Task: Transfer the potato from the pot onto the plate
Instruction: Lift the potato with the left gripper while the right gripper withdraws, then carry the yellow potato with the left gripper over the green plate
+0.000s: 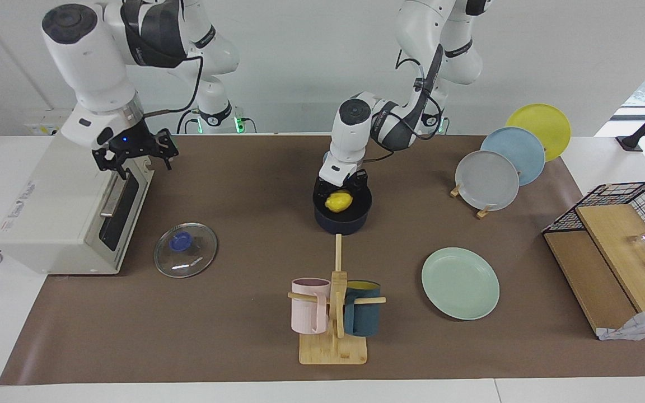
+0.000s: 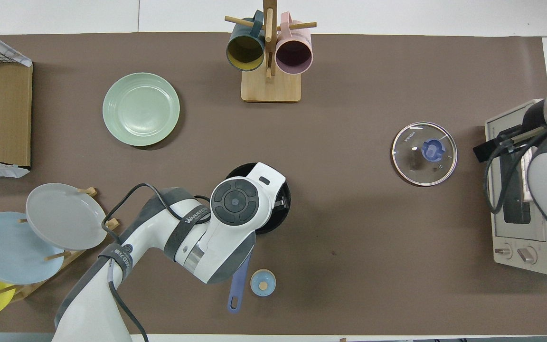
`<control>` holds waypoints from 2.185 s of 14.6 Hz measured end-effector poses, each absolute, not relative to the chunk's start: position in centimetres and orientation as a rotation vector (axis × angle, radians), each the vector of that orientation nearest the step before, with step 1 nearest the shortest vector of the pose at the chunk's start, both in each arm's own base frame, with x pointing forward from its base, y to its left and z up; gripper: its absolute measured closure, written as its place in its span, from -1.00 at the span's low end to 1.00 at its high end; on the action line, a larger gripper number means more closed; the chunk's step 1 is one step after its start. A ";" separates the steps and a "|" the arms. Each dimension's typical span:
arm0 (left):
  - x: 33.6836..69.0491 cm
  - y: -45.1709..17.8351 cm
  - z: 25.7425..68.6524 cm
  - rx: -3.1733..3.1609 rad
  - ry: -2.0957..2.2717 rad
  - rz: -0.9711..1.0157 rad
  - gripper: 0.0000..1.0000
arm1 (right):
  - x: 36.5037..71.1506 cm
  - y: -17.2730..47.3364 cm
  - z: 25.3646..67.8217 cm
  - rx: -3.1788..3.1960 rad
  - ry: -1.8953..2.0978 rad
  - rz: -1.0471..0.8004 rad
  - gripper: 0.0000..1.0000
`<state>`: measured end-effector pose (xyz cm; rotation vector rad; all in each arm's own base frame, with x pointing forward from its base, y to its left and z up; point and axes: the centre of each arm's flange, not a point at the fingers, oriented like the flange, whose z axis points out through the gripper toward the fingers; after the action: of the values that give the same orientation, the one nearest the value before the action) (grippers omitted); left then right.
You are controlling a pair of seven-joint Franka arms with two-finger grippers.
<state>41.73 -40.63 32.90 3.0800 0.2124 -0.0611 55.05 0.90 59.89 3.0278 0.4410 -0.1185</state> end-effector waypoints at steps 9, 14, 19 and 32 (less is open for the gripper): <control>41.9 -40.6 33.1 3.076 0.218 -0.056 -0.55 | 53.0 -0.4 62.0 3.047 0.227 -0.240 -1.00; 42.6 -40.5 34.1 3.069 0.229 -0.045 -0.55 | 52.8 -1.7 62.0 3.056 0.187 -0.202 -1.00; 44.1 -40.8 39.9 3.069 0.217 -0.050 -0.51 | 52.8 -1.9 62.1 3.059 0.183 -0.192 -1.00; 60.6 -22.1 49.2 3.047 0.262 0.006 -0.51 | 53.2 -2.7 62.4 3.084 0.156 -0.141 -1.00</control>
<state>60.65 -22.12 49.20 3.0472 0.2621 0.0058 53.17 -2.66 62.39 3.0843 0.1564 -0.1412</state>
